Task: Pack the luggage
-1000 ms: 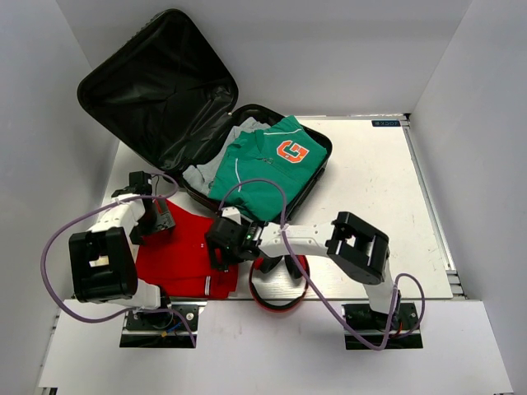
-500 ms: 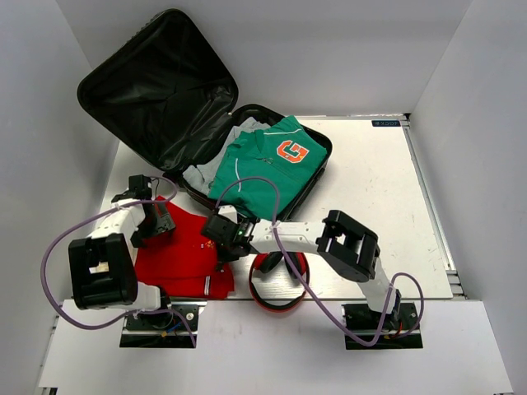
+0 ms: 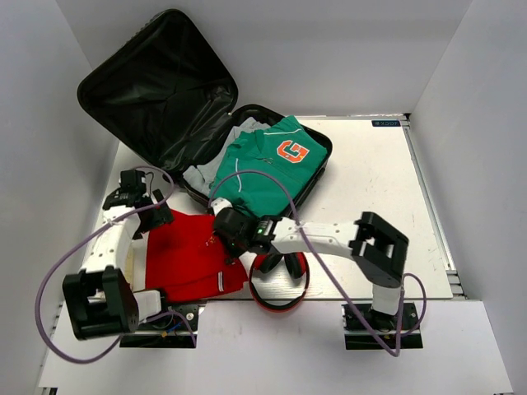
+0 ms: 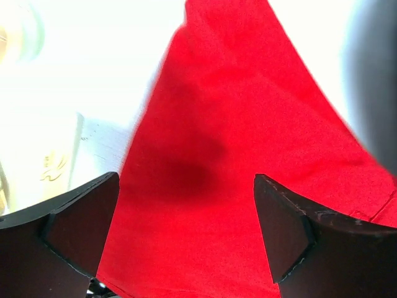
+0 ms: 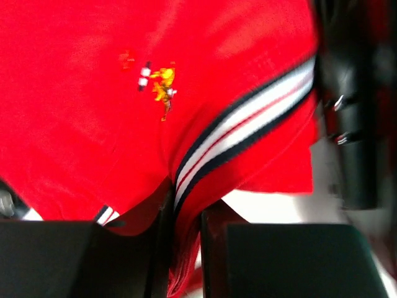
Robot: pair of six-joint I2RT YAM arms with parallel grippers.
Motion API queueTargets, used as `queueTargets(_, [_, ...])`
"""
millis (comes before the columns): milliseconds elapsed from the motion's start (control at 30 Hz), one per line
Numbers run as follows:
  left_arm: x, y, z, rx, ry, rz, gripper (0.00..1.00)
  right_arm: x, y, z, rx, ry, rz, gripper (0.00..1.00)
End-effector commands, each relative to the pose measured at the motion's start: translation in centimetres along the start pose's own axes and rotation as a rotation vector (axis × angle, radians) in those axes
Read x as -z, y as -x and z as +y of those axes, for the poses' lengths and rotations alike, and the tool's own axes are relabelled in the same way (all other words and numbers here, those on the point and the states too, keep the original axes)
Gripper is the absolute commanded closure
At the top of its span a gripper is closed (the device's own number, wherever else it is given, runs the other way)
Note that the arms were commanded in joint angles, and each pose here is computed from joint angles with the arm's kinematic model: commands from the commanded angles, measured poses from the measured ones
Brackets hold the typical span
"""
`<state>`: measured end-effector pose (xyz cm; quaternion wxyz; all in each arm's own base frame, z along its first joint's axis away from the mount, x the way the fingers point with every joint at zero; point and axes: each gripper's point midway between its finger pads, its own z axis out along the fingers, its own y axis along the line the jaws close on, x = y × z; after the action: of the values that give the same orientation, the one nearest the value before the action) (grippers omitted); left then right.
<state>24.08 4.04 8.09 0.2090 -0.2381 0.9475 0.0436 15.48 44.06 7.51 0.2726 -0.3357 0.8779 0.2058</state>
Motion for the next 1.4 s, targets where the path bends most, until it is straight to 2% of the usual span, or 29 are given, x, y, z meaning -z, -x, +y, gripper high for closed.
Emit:
queueTargets(0, [2.9,2.2,-0.7,0.010,-0.056,-0.100,0.00,6.5,6.2,0.8,0.331,0.074,-0.174,1.00])
queueTargets(100, [4.0,2.8,-1.1,0.014,-0.082,-0.125,0.00,8.4,6.4,0.1,0.469,0.072,-0.150,1.00])
queueTargets(267, [4.2,2.9,-1.7,0.024,-0.110,-0.111,0.00,12.5,10.1,0.1,0.658,0.059,-0.248,1.00])
queueTargets(333, [3.9,2.7,-2.1,0.027,-0.126,-0.094,0.00,14.6,11.2,1.2,0.691,0.112,-0.308,1.00])
queueTargets(367, [3.9,2.8,-2.2,0.031,-0.133,-0.093,0.00,14.9,11.8,1.2,0.763,0.108,-0.331,1.00])
queueTargets(467, [3.7,3.1,-3.3,0.030,-0.171,-0.080,0.00,16.0,14.3,0.1,0.822,0.028,-0.374,1.00])
queueTargets(500, [3.9,3.2,-3.7,0.030,-0.192,-0.080,0.00,16.0,15.0,-2.3,0.841,-0.069,-0.350,1.00])
queueTargets(600, [3.8,3.1,-4.8,0.005,-0.224,-0.080,0.00,15.8,17.5,-6.1,0.854,-0.189,-0.302,1.00])
queueTargets(667, [3.8,3.1,-5.6,-0.024,-0.243,-0.087,0.00,15.1,17.4,-9.2,0.864,-0.227,-0.191,1.00])
queueTargets(700, [3.6,3.0,-6.3,-0.044,-0.254,-0.086,0.00,16.4,19.7,-10.1,0.835,-0.244,-0.224,1.00])
queueTargets(800, [3.4,2.9,-7.2,-0.076,-0.257,-0.087,0.00,16.9,20.1,-15.1,0.844,-0.278,-0.153,1.00])
queueTargets(900, [3.1,2.6,-8.8,-0.136,-0.267,-0.081,0.00,17.6,21.1,-17.0,0.861,-0.299,-0.157,1.00])
queueTargets(1033, [3.2,3.5,-9.3,-0.160,-0.241,-0.099,0.00,18.8,23.3,-23.2,0.796,-0.432,-0.180,1.00])
queueTargets(1233, [3.1,4.4,-10.8,-0.199,-0.265,-0.118,0.00,17.3,26.2,-28.6,0.793,-0.536,-0.221,1.00])
queueTargets(1267, [2.9,4.4,-10.9,-0.209,-0.264,-0.113,0.00,16.4,26.0,-30.8,0.776,-0.561,-0.192,1.00])
queueTargets(1333, [2.8,4.7,-11.8,-0.228,-0.273,-0.119,0.00,16.7,27.1,-32.0,0.777,-0.566,-0.225,1.00])
queueTargets(1367, [2.5,4.8,-12.1,-0.233,-0.274,-0.112,0.00,15.4,27.0,-33.0,0.778,-0.545,-0.213,1.00])
